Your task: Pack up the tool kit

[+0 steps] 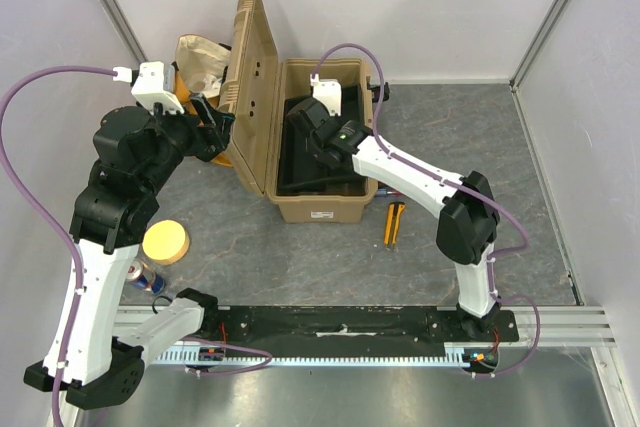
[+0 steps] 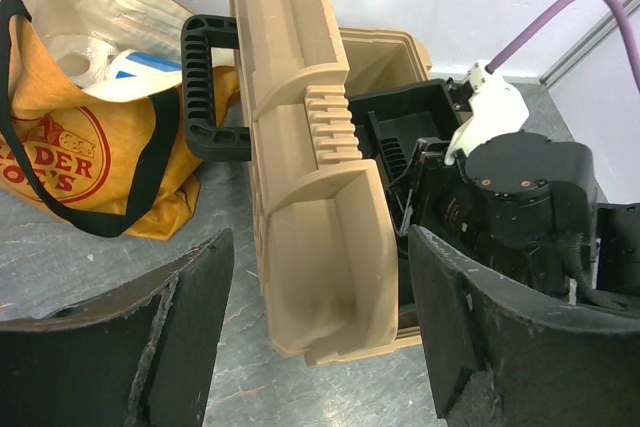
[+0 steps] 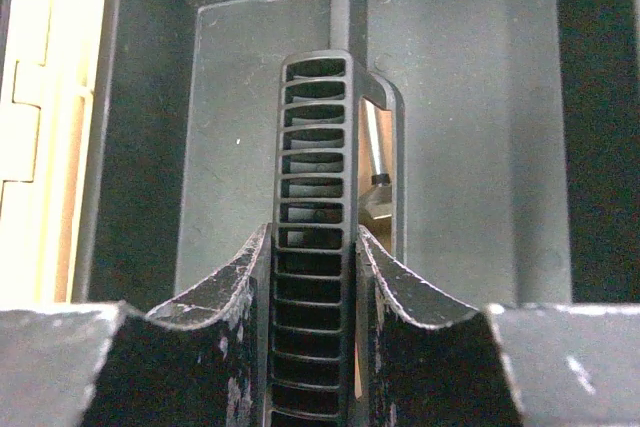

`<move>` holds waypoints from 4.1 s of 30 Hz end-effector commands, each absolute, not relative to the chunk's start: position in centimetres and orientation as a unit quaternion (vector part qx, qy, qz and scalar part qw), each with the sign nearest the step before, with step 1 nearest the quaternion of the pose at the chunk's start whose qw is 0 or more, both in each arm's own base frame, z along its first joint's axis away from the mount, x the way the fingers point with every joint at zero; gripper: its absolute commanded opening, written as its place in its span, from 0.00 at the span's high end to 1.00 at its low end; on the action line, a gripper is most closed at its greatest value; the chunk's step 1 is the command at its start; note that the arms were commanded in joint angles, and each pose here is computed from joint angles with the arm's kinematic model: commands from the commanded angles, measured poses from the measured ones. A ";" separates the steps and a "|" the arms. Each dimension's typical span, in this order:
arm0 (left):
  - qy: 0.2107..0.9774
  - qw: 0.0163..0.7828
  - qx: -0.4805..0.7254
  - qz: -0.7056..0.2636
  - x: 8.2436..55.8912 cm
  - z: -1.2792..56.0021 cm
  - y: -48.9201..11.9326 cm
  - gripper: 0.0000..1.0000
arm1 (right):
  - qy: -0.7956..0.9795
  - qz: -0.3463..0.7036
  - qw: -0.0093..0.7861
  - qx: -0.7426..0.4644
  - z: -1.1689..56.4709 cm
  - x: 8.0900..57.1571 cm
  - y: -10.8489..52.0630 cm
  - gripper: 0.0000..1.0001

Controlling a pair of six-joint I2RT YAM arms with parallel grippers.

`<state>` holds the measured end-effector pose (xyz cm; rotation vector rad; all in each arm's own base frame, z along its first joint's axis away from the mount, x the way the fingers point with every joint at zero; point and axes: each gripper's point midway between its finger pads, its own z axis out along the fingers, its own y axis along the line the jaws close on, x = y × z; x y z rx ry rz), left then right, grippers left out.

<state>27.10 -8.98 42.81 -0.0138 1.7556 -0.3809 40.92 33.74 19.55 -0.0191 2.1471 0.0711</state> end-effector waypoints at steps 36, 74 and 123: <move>0.746 0.644 -0.018 -0.171 27.5 44.3 -8.8 0.24 | 0.875 0.131 0.464 0.047 19.3 41.2 33.5 1.00; 0.706 0.677 0.016 -0.204 25.9 48.1 -9.7 0.08 | 0.829 0.047 0.541 0.135 31.2 38.0 18.6 0.21; 0.706 0.667 0.050 -0.231 25.5 47.1 -11.1 0.04 | 0.922 -0.023 0.367 0.125 2.2 25.7 13.9 0.32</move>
